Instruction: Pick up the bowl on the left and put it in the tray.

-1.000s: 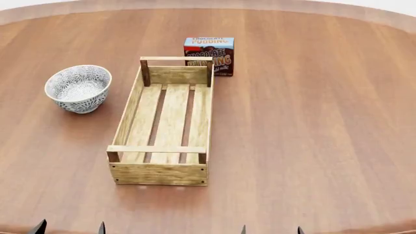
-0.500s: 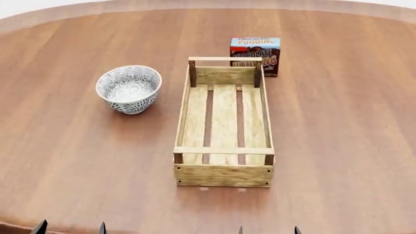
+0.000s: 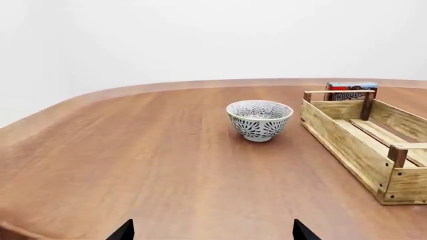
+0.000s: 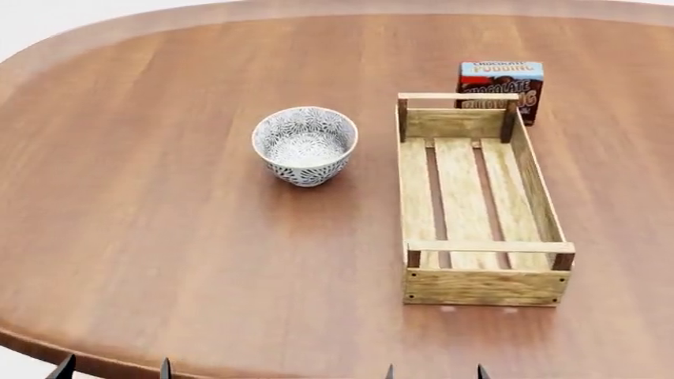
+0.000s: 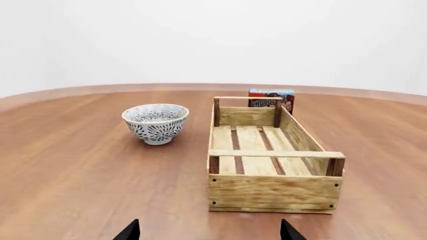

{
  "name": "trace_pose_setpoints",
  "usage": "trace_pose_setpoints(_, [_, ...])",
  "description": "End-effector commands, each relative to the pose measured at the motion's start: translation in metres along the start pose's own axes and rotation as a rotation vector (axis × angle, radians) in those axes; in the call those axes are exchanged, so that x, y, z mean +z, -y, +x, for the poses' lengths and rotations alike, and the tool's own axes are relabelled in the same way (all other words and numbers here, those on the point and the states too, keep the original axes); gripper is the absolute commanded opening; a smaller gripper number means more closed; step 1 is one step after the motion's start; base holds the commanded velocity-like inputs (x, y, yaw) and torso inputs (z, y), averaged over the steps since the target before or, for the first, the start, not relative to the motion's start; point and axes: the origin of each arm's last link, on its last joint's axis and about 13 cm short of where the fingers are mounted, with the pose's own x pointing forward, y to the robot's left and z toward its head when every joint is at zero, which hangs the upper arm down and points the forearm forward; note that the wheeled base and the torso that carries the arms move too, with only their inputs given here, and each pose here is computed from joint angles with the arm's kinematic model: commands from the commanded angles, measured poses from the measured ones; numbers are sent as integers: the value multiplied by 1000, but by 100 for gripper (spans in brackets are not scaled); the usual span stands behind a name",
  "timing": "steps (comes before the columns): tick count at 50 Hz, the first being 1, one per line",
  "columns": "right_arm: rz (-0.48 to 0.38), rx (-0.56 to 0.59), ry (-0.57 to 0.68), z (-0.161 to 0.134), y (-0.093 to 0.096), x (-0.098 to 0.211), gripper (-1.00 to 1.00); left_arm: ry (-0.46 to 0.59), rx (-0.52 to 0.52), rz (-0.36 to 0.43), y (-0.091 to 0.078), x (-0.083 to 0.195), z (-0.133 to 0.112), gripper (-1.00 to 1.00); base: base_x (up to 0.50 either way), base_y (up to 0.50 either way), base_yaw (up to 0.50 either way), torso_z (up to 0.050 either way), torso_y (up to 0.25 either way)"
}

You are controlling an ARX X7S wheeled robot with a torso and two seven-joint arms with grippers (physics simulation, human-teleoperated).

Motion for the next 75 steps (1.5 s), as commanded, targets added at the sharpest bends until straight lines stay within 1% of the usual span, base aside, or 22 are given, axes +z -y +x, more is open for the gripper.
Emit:
trace_pose_setpoints(1, [-1,0,2,1,0,1,100,1,1,1,0,1,1,100,0,500,0,0,0])
trace_pose_setpoints(10, [8,-6,7,0,0,1,100,-1,0,-1,0,0,0,100,0,500,0,0,0])
trace_pose_setpoints(12, [-12,-7,13,-1,0,1,100,-2,2,-2,0,-1,0,100,0,0,0,0,0])
trace_pose_setpoints(15, [-20,4,14,-1,-1,1,100,-2,0,-2,0,-1,0,100,0,0,0,0,0])
trace_pose_setpoints(20, [-18,5,12,-2,-1,2,100,-4,1,-3,0,-1,-1,100,0,0,0,0,0])
trace_pose_setpoints(23, [3,-9,17,-1,0,1,100,-5,-1,-4,0,-1,-1,100,56,0,0,0,0])
trace_pose_setpoints(64, [4,-10,11,-1,0,0,100,-11,1,-9,0,-2,-1,100,497,0,0,0,0])
trace_pose_setpoints(67, [-2,-8,-16,1,0,-2,100,-10,3,-9,0,-2,-1,100,500,0,0,0,0])
trace_pose_setpoints(68, [-48,-23,-74,4,0,-7,100,-12,20,-2,-1,-2,0,100,461,0,0,0,0])
trace_pose_setpoints(69, [-68,-33,-111,5,-1,-9,100,-17,26,-3,-1,-1,1,100,43,0,0,0,0])
trace_pose_setpoints(70, [-44,-26,-128,6,-1,-9,100,-20,30,-3,-2,-1,1,100,0,0,0,0,0])
trace_pose_setpoints(71, [-56,-39,-144,7,0,-10,100,-19,33,2,-2,0,2,100,0,0,0,0,0])
trace_pose_setpoints(73, [-100,-69,-130,10,0,-3,100,-17,47,16,-4,7,4,100,0,0,0,0,0])
trace_pose_setpoints(74, [-106,-74,-145,11,0,1,100,-28,36,-4,-4,11,5,100,0,0,0,0,0])
trace_pose_setpoints(75, [-88,-63,-155,11,0,6,100,-27,26,-15,-4,14,5,100,0,0,0,0,0])
